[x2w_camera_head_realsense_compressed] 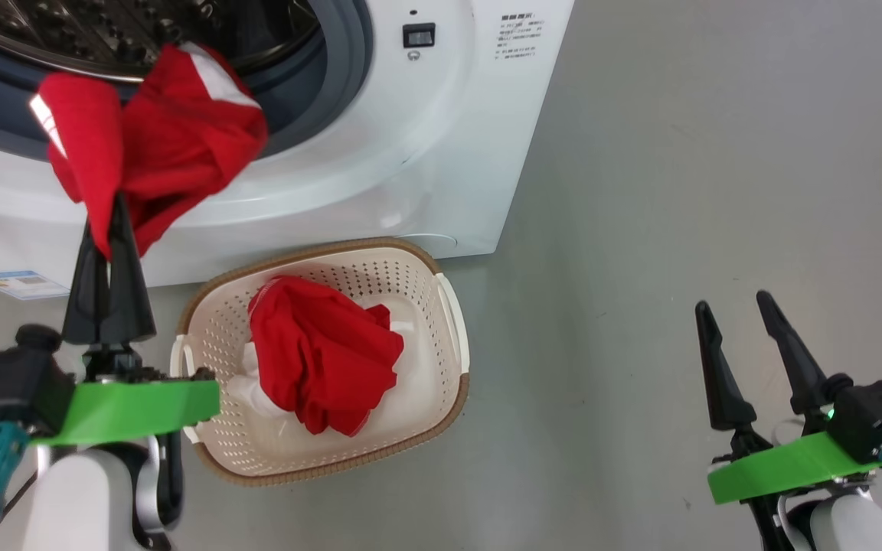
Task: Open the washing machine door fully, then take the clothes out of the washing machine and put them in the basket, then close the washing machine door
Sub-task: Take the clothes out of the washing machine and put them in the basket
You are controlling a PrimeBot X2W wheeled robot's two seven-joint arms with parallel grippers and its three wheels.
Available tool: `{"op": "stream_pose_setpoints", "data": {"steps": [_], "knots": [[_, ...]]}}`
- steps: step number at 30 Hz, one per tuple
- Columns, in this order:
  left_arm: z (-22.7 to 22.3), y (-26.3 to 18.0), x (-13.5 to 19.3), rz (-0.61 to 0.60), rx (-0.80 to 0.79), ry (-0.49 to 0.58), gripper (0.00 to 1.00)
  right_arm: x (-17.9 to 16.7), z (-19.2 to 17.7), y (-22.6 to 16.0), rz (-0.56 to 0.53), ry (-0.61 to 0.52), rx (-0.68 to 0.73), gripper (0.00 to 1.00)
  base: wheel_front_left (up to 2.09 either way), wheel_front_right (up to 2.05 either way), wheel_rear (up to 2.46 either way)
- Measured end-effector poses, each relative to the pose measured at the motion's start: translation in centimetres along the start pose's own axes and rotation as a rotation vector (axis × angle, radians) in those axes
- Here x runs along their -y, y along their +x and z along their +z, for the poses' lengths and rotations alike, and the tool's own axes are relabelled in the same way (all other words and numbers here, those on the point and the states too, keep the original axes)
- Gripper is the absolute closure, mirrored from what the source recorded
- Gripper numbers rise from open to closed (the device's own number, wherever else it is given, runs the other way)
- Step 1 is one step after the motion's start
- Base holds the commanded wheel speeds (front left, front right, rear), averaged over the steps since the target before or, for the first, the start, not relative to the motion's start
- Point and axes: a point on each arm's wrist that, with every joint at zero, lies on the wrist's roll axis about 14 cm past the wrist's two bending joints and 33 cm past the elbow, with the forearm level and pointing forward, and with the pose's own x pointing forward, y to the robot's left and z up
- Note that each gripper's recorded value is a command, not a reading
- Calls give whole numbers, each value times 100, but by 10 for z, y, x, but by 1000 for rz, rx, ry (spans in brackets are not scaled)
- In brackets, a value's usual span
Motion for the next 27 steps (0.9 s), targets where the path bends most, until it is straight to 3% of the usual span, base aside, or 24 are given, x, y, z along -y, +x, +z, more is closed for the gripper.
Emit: {"op": "stream_pose_setpoints", "data": {"steps": [15,27], "knots": [[42,-9,14,-11,121,-12,100,-1,2,-4,1,1,2,0,0,0,0],[-3,-17,21,-35,-15,-19,100,1,-6,-3,-4,0,-19,0,0,0,0]]}}
